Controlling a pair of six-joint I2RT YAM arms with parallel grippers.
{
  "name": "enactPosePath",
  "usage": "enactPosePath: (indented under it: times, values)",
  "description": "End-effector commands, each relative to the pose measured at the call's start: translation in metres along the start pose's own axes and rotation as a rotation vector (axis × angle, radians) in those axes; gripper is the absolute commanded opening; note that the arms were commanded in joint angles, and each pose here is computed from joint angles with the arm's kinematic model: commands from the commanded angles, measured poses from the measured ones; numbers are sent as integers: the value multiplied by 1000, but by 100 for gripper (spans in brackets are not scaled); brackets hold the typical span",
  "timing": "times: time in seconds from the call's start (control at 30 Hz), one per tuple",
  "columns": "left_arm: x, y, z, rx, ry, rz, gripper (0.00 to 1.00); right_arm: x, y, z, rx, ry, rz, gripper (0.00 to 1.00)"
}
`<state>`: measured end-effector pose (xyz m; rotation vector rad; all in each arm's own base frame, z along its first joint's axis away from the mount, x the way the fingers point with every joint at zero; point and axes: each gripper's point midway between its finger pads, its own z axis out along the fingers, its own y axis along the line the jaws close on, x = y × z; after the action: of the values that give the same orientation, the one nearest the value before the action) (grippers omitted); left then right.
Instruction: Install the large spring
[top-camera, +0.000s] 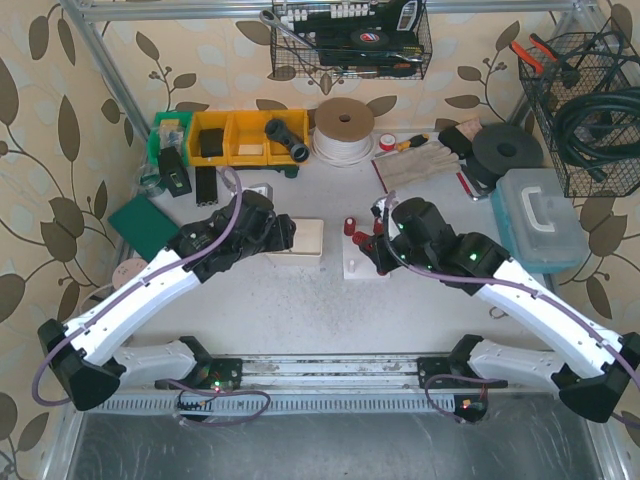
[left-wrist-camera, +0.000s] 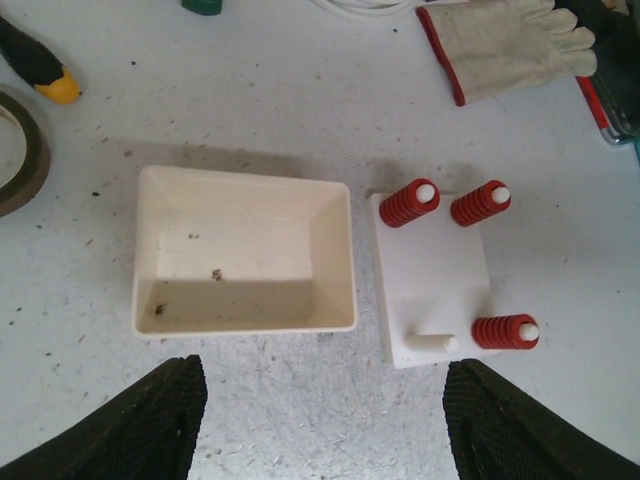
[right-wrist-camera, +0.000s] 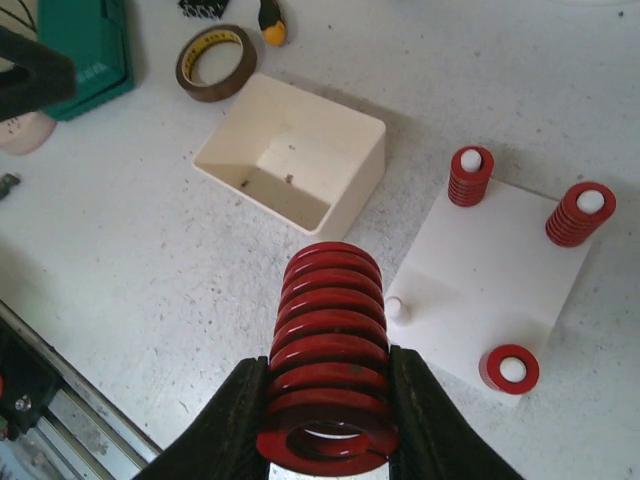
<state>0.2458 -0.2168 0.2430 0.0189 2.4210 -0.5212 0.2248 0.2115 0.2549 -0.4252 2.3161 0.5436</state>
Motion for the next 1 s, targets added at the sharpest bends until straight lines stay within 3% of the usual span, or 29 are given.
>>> enactPosePath:
  times: [0.0,0.6,0.97]
  values:
    - [-1,5,-14,16,-59,46,69,1,-2,-3,16,47,-31,0]
    - [28,0,4,195,-135,58,67,17,-24,11,203,257,-53,0]
    - [34,14,-1,205,-185,27,73,21,-27,52,267,387,-117,0]
